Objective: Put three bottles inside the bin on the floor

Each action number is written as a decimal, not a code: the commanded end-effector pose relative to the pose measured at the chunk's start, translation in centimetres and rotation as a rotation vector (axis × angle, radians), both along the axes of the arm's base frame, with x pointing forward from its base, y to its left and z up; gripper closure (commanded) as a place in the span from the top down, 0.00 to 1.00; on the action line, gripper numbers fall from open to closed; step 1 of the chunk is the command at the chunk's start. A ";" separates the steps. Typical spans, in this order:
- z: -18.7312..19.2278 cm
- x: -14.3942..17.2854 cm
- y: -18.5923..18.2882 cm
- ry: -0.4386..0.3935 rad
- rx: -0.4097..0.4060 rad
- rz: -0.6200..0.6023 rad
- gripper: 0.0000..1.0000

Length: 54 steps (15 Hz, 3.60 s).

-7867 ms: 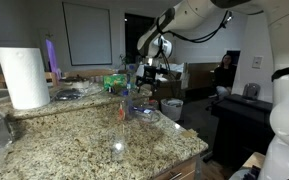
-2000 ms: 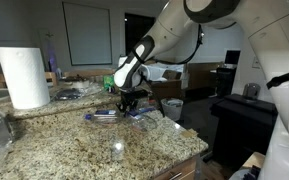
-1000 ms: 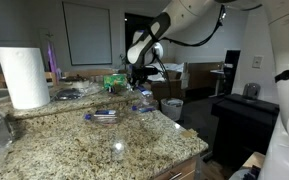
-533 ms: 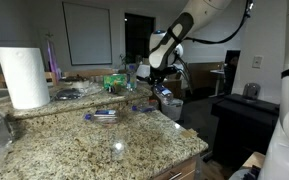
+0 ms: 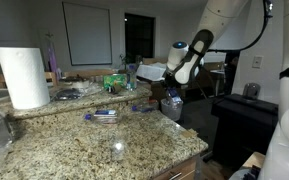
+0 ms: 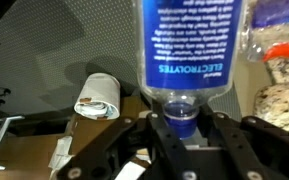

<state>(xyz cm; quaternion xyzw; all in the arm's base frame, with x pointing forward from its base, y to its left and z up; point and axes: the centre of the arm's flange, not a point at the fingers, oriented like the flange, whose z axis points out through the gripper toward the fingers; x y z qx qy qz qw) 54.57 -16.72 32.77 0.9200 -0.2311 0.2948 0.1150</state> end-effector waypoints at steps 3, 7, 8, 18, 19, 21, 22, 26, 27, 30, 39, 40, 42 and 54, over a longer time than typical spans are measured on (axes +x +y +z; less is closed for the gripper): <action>-4.0 -1.3 -1.6 -0.137 -0.046 -0.053 0.10; -6.3 -1.5 -1.6 -0.122 -0.055 -0.080 0.10; -7.1 -1.6 -1.3 -0.111 -0.055 -0.087 0.10; -12.4 -4.2 -2.2 -0.069 -0.100 -0.208 0.10; -12.6 -4.5 -2.5 -0.067 -0.098 -0.226 0.10; -13.1 -5.1 -2.7 -0.070 -0.090 -0.263 0.10; -13.2 -5.3 -2.7 -0.070 -0.079 -0.282 0.10; -13.9 -5.8 -2.2 -0.080 -0.041 -0.347 0.10; -14.0 -5.8 -2.1 -0.098 -0.030 -0.376 0.10; -14.9 -5.8 -1.3 -0.122 -0.002 -0.430 0.10; -13.8 -4.4 0.8 -0.145 0.070 -0.488 0.10; -13.5 -4.3 0.6 -0.146 0.069 -0.490 0.10; -13.6 -4.8 0.2 -0.130 0.057 -0.486 0.10; -14.6 -6.8 -3.4 -0.068 -0.033 -0.521 0.10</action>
